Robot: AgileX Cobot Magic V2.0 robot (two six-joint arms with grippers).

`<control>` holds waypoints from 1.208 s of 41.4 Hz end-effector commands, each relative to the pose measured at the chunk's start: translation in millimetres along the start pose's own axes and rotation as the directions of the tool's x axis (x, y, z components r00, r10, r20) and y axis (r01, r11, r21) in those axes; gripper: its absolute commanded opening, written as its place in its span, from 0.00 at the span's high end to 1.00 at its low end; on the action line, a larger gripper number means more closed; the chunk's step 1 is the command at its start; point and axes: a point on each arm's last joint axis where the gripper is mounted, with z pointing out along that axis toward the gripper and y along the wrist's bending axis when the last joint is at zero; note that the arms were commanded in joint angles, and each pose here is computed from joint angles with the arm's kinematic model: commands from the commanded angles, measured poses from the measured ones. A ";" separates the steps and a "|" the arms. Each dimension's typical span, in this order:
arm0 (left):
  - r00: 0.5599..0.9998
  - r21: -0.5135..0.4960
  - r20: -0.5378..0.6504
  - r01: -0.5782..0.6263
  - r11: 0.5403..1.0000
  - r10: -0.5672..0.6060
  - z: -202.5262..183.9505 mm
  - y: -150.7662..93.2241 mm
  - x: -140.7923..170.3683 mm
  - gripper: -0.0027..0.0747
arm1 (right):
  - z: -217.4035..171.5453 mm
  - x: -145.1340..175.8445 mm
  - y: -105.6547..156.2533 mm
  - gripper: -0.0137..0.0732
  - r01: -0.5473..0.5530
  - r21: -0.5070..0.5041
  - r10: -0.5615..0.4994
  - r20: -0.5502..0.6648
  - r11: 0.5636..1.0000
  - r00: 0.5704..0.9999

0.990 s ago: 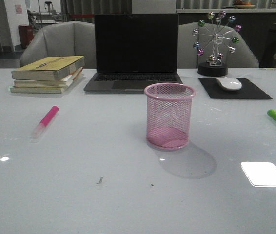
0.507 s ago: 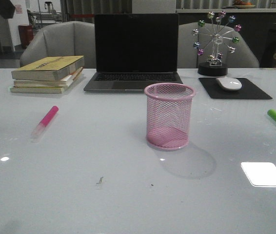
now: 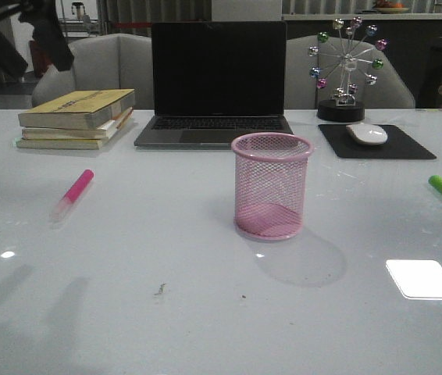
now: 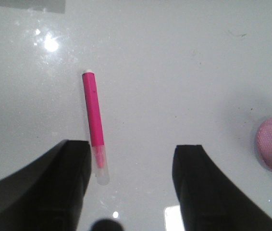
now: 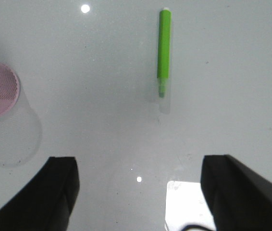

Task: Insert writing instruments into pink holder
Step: 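Move the left gripper over the pink highlighter and the right over the green one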

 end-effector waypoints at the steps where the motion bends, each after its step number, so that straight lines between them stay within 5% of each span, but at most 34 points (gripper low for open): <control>1: 0.997 0.010 0.071 0.011 1.000 -0.011 -8.3 -1.8 -17.7 0.39 | -3.3 -15.2 -1.2 0.12 0.004 0.001 -0.004 0.086 1.000 0.996; 12: 0.999 -0.064 0.025 -0.034 0.997 0.036 30.6 11.6 -22.9 0.39 | 31.1 -43.9 -4.3 0.12 0.027 -0.002 -0.027 -0.012 1.000 1.000; 27: 1.000 -0.057 -0.010 -0.012 0.998 0.011 69.7 17.4 -26.0 0.39 | 49.5 -83.7 -5.7 0.12 0.037 -0.003 -0.037 0.028 0.999 0.999; 50: 0.998 -0.050 -0.056 -0.012 0.999 0.009 95.0 19.7 -38.2 0.39 | 103.4 -87.7 -12.3 0.12 0.025 -0.002 -0.025 -0.050 1.000 0.998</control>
